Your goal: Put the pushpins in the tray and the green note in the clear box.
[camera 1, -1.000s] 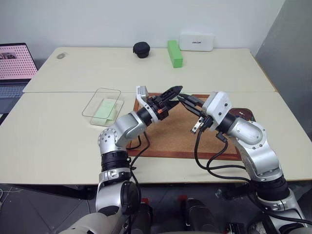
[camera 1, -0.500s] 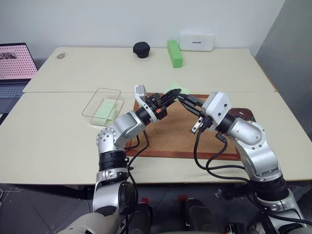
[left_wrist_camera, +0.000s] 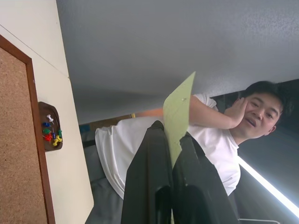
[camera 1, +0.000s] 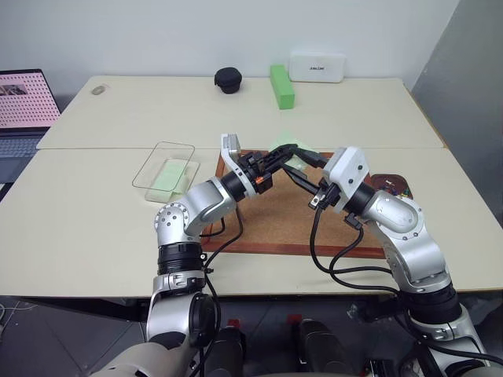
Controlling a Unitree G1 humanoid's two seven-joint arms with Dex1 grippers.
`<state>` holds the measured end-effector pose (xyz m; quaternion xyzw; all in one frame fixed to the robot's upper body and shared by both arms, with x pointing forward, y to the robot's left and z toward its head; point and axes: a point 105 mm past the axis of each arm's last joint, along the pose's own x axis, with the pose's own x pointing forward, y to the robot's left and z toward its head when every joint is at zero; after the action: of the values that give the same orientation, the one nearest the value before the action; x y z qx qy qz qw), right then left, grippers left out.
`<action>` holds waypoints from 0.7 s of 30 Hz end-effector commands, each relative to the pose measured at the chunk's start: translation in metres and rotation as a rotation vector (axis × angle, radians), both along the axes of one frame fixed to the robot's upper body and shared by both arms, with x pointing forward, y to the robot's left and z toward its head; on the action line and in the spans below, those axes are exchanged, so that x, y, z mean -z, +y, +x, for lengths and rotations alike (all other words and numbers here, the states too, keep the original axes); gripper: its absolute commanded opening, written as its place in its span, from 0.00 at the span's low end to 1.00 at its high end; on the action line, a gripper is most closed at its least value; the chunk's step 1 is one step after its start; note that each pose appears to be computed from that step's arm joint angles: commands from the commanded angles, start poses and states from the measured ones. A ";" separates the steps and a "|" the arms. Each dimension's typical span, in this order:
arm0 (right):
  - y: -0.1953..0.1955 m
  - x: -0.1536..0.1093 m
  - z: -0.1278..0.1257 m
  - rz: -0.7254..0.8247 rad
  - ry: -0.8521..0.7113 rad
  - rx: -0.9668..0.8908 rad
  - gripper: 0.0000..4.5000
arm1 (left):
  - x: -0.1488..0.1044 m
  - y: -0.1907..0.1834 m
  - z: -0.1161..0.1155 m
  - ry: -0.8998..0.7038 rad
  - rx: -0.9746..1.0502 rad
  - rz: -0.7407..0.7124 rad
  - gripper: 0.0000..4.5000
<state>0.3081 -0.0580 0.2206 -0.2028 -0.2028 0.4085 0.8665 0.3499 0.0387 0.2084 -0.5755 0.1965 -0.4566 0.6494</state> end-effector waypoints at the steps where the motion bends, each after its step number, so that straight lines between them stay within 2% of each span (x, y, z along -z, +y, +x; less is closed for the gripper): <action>1: -0.001 -0.013 -0.006 0.019 -0.054 -0.001 0.35 | -0.011 0.002 -0.003 -0.052 0.003 -0.016 0.00; 13: -0.004 -0.009 -0.010 0.017 -0.034 -0.010 0.35 | -0.008 0.005 -0.003 -0.051 -0.005 -0.011 0.00; 19: -0.006 -0.009 -0.010 0.030 -0.026 -0.008 0.10 | -0.009 0.004 -0.003 -0.052 -0.003 -0.007 0.00; 20: -0.006 -0.009 -0.010 0.031 -0.026 -0.008 0.02 | -0.008 0.005 -0.003 -0.052 -0.003 -0.007 0.00; 21: -0.006 -0.009 -0.010 0.033 -0.026 -0.009 0.00 | -0.008 0.005 -0.003 -0.053 -0.003 -0.006 0.00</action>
<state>0.3055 -0.0633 0.2163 -0.1978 -0.1944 0.4068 0.8704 0.3500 0.0420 0.2076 -0.5722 0.1941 -0.4570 0.6528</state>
